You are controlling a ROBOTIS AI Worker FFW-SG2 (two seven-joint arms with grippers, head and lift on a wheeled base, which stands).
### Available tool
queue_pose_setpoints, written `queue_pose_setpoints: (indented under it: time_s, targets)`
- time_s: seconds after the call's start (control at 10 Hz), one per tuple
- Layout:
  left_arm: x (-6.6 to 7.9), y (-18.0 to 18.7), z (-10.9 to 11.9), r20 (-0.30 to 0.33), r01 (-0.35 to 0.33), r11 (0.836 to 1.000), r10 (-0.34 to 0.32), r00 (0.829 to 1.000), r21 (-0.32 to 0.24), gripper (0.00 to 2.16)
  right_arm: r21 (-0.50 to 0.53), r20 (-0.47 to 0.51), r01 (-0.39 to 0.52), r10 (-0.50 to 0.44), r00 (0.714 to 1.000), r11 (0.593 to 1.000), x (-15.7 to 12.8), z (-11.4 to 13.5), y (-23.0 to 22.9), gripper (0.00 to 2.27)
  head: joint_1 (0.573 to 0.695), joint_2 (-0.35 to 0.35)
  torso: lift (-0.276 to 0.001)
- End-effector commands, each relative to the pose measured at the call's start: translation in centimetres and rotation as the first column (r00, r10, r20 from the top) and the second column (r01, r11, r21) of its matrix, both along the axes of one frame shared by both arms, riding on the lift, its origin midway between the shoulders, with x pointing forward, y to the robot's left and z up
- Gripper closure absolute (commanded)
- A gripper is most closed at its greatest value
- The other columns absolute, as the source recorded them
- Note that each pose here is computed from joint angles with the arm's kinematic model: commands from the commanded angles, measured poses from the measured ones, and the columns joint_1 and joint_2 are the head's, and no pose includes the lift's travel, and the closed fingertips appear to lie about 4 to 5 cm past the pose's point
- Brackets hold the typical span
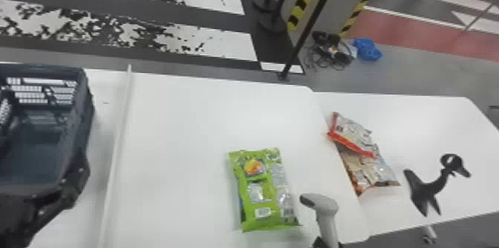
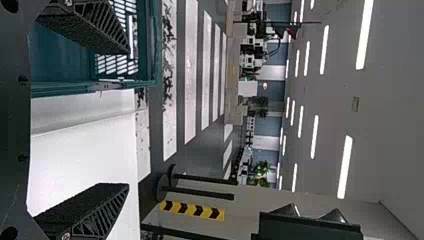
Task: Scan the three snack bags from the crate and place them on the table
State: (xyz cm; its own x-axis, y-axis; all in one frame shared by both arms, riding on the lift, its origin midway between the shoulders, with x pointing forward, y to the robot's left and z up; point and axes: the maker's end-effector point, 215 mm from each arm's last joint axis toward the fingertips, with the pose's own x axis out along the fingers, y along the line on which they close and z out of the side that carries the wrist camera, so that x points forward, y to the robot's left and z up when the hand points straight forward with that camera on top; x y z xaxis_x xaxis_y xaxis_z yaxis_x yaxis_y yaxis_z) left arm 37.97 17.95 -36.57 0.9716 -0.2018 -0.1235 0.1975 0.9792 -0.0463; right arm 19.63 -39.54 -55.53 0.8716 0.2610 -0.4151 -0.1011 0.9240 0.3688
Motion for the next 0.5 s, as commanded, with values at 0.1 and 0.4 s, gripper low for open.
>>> queue_pose_setpoints:
  time_s: [0.1,0.4]
  targets:
    - [-0.1,-0.2,-0.2,-0.010,0.001,1.000,-0.001,1.000,0.008,0.04,0.037,-0.034,0.048,-0.046,0.998,0.998,5.3,1.5,-4.3,2.19,0.695,-0.350,-0.037]
    - [0.0,-2.0,-0.9,-0.035,0.035,0.999,-0.035,0.999,0.022,0.04,-0.023,-0.064,0.072,-0.074,0.995,0.997,10.8,2.3,-8.0,2.19,0.695,-0.350,-0.037]
